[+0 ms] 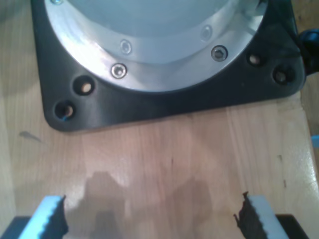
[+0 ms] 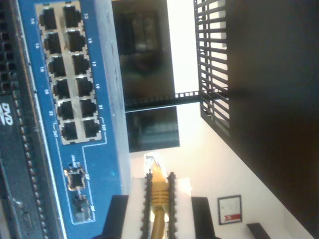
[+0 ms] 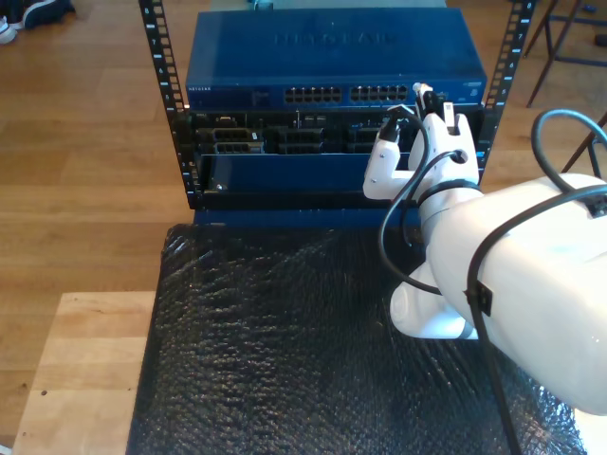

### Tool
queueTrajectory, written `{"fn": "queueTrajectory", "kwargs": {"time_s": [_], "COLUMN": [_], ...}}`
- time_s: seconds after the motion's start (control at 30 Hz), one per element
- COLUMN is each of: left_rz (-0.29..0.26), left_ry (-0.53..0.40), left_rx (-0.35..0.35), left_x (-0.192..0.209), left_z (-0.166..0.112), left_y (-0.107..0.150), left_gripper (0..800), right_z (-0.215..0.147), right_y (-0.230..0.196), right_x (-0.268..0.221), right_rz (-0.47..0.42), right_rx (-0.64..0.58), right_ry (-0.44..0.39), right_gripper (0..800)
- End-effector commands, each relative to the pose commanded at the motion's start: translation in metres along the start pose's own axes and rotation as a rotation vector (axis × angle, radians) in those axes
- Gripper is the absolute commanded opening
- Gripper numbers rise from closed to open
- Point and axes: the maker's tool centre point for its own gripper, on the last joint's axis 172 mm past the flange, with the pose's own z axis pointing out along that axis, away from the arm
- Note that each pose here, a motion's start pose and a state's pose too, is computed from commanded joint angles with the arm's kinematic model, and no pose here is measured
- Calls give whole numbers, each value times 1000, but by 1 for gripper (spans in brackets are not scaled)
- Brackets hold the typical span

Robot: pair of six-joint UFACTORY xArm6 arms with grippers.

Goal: Grab the cable and plug it in

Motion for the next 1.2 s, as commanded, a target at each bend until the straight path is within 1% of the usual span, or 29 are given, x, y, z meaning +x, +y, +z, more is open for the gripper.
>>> {"fn": "queueTrajectory", "kwargs": {"time_s": [0.2,0.33,0.57,0.8,0.97,1.03,1.2], "left_rz": [0,0,0,0,0,0,0], "left_ry": [0,0,0,0,-2,0,0], "left_rx": [0,0,0,0,0,0,0], "left_x": [0,0,0,0,-1,0,0], "left_z": [0,0,0,0,-1,0,0], "left_y": [0,0,0,0,0,0,0], "left_gripper": [800,800,800,800,800,800,800], "right_z": [-2,-2,3,10,11,13,17], "right_y": [-11,-15,-18,-14,-19,-19,-20], "right_x": [3,2,3,11,16,16,8], "right_rz": [-32,-34,-26,-12,-11,-9,3], "right_rx": [14,18,13,-3,-2,-6,-9], "right_ry": [-15,-25,-33,-26,-20,-23,-60], "right_gripper": [0,0,0,0,0,0,0]}}
